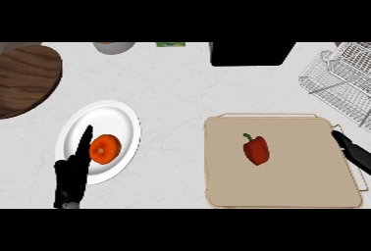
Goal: Pick the bell pepper from the tray and place it in the tiered basket
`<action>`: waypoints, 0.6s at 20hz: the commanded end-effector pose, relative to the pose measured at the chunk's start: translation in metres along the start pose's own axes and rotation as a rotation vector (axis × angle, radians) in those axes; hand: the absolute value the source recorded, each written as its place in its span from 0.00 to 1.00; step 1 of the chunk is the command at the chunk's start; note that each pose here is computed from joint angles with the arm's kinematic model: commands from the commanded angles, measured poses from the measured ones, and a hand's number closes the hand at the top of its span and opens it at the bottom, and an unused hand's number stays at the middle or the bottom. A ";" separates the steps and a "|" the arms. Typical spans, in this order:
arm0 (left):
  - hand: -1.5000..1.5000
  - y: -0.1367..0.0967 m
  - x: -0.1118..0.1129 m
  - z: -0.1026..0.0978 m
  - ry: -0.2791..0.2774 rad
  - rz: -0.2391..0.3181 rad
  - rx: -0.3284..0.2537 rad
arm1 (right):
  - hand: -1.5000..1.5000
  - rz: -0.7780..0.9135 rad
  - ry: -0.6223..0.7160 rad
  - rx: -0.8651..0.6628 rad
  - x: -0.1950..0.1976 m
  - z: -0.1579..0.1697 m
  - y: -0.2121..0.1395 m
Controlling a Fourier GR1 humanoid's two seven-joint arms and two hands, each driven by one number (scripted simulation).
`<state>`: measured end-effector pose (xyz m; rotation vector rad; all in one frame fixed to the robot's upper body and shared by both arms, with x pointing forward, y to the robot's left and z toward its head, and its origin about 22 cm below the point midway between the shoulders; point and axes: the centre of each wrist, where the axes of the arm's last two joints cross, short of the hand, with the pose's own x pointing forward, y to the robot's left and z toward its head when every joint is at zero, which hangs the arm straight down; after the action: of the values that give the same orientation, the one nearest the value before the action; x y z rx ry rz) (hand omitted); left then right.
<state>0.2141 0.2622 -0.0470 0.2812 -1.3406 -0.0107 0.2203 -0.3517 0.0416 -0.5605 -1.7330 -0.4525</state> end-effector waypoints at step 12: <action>0.50 -0.010 -0.001 0.008 0.037 0.000 -0.022 | 0.00 0.773 0.260 0.497 0.085 0.036 0.005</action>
<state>0.2096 0.2515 -0.0449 0.2820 -1.3335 -0.0137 0.1862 -0.3310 0.1007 -0.6124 -1.3210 0.2677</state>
